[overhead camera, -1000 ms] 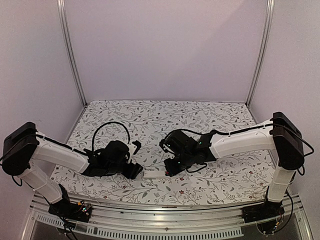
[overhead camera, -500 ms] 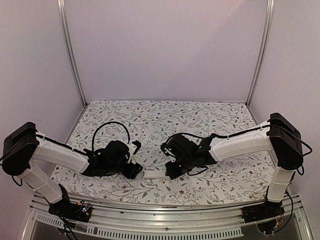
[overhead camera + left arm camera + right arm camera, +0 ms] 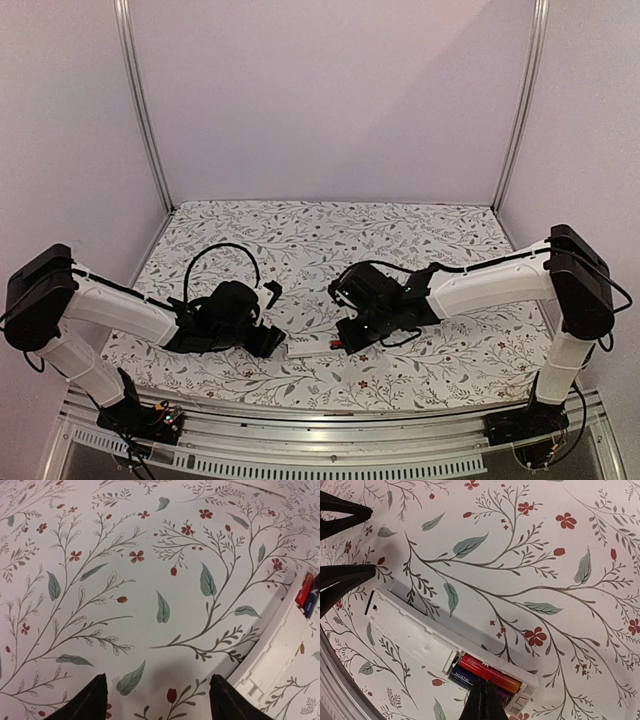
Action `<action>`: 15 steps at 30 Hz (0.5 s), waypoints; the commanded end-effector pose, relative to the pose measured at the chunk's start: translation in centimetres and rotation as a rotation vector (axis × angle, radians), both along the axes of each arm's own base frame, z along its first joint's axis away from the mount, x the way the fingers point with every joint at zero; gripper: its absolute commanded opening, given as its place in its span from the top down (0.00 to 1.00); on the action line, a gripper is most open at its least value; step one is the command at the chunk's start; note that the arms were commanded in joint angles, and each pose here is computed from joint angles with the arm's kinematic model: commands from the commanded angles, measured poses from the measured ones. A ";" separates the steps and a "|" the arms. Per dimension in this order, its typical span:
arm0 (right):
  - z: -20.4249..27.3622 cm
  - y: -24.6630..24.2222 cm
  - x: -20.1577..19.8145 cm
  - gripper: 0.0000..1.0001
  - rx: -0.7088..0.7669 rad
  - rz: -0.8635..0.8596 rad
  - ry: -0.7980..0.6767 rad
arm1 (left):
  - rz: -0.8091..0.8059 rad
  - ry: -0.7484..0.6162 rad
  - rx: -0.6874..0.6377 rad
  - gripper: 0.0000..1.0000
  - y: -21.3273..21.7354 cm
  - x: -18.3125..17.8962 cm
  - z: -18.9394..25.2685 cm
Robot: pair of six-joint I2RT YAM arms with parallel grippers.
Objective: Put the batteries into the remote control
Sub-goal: Press the battery in the battery compartment.
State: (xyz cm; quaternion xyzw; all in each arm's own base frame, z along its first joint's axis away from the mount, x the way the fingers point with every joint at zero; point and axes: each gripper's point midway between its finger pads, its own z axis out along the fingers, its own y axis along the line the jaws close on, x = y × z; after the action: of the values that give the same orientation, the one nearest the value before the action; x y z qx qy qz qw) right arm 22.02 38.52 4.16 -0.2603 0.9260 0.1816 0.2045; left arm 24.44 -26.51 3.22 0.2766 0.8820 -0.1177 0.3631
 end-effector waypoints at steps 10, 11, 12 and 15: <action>0.3 -1.1 0.8 1.00 -0.052 -0.017 -0.040 | -0.013 -0.015 0.007 0.30 0.0 -0.2 0.3; -0.2 -1.1 0.7 1.00 -0.056 -0.014 -0.031 | -0.013 -0.014 0.006 0.30 -0.1 -0.3 0.3; -1.1 -1.2 0.5 1.00 -0.068 -0.011 -0.016 | -0.012 -0.016 0.006 0.30 -0.1 -0.2 0.4; -3.1 -1.6 -0.2 1.00 -0.092 -0.006 0.029 | -0.008 -0.020 0.009 0.30 0.2 -0.3 0.5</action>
State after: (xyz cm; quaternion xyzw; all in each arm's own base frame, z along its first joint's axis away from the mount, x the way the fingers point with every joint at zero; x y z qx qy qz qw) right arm 22.28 37.57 3.74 -0.2617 0.9299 0.1555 0.2066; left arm 24.47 -26.46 3.26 0.2775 0.8815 -0.1158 0.3640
